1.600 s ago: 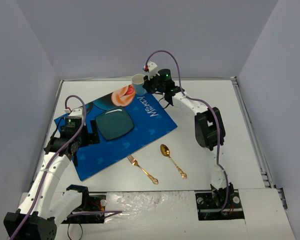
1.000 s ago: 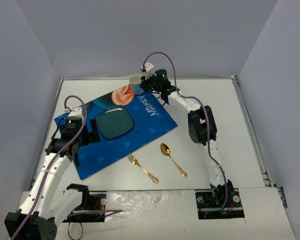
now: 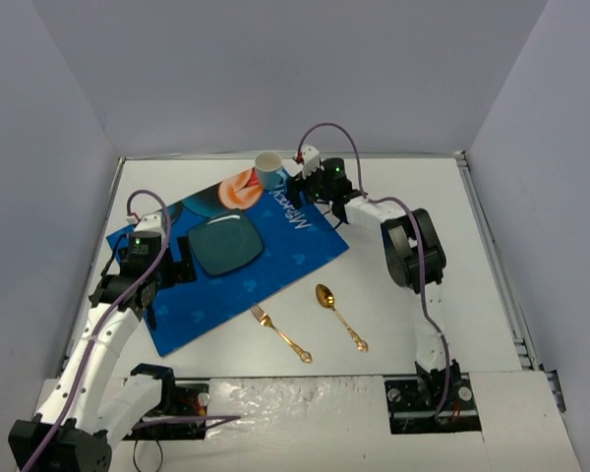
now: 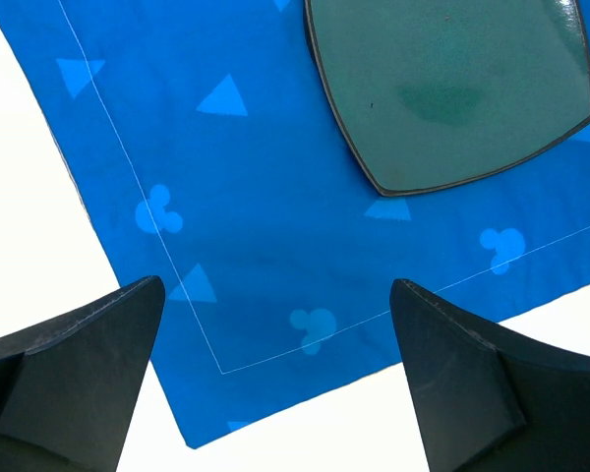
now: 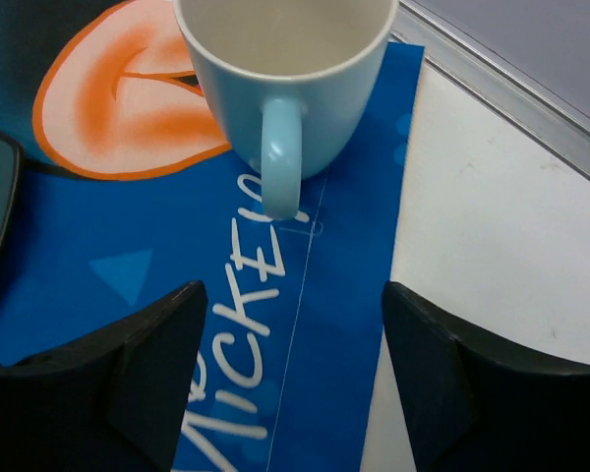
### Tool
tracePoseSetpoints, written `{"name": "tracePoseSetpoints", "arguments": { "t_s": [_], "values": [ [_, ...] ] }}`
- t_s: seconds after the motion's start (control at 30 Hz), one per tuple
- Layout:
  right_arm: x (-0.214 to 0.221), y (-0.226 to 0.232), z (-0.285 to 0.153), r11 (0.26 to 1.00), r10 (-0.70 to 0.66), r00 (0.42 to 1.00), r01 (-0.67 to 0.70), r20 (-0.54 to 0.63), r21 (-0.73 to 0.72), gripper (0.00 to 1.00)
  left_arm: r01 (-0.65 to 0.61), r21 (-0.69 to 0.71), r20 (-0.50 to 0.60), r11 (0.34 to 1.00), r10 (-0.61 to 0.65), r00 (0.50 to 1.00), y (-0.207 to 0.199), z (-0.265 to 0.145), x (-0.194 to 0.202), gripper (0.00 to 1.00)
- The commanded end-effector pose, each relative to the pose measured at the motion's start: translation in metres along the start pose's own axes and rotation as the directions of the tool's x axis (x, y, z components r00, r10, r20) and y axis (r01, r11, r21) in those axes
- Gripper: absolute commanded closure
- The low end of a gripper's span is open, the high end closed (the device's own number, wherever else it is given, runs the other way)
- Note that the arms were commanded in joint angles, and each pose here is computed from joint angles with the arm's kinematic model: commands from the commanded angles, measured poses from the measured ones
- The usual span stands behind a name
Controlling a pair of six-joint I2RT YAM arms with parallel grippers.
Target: Set the dinner table for one person
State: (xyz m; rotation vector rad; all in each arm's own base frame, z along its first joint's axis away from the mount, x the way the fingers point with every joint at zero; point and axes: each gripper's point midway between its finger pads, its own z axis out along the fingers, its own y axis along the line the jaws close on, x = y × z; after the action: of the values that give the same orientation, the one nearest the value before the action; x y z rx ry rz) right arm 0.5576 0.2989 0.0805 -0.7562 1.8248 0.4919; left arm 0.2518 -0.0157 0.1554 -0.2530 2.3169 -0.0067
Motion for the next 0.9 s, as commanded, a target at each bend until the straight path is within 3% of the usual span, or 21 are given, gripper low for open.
{"name": "tracePoseSetpoints", "arguments": {
  "t_s": [0.0, 0.07, 0.2, 0.4, 0.67, 0.87],
  "values": [
    [-0.116, -0.012, -0.07, 0.994, -0.062, 0.986, 0.047, 0.153, 0.099, 0.27, 0.004, 0.008, 0.068, 1.0, -0.004, 0.998, -0.002, -0.006, -0.019, 0.03],
    [-0.085, -0.005, -0.087, 0.994, -0.002, 1.0, 0.0, 0.019, 0.105, 0.26, 0.007, 0.006, 0.073, 1.0, -0.007, 0.997, -0.002, -0.009, -0.022, 0.03],
    [-0.041, 0.011, -0.13, 0.981, 0.102, 0.987, -0.078, -0.128, 0.179, 0.24, 0.005, 0.005, 0.084, 1.0, -0.006, 0.996, -0.002, -0.011, -0.027, 0.03],
    [0.057, 0.049, -0.205, 0.937, 0.299, 0.899, -0.213, -0.319, 0.278, 0.24, 0.0, 0.009, 0.074, 1.0, 0.0, 0.997, -0.004, -0.008, -0.027, 0.03],
    [0.114, 0.115, -0.264, 0.879, 0.464, 0.789, -0.354, -0.403, 0.319, 0.29, 0.004, 0.004, 0.052, 1.0, -0.004, 0.999, -0.005, -0.002, -0.018, 0.03],
    [0.144, 0.155, -0.278, 0.884, 0.457, 0.734, -0.309, -0.503, 0.352, 0.32, -0.001, 0.009, 0.056, 1.0, 0.0, 0.998, -0.007, 0.0, -0.018, 0.03]
  ]
}}
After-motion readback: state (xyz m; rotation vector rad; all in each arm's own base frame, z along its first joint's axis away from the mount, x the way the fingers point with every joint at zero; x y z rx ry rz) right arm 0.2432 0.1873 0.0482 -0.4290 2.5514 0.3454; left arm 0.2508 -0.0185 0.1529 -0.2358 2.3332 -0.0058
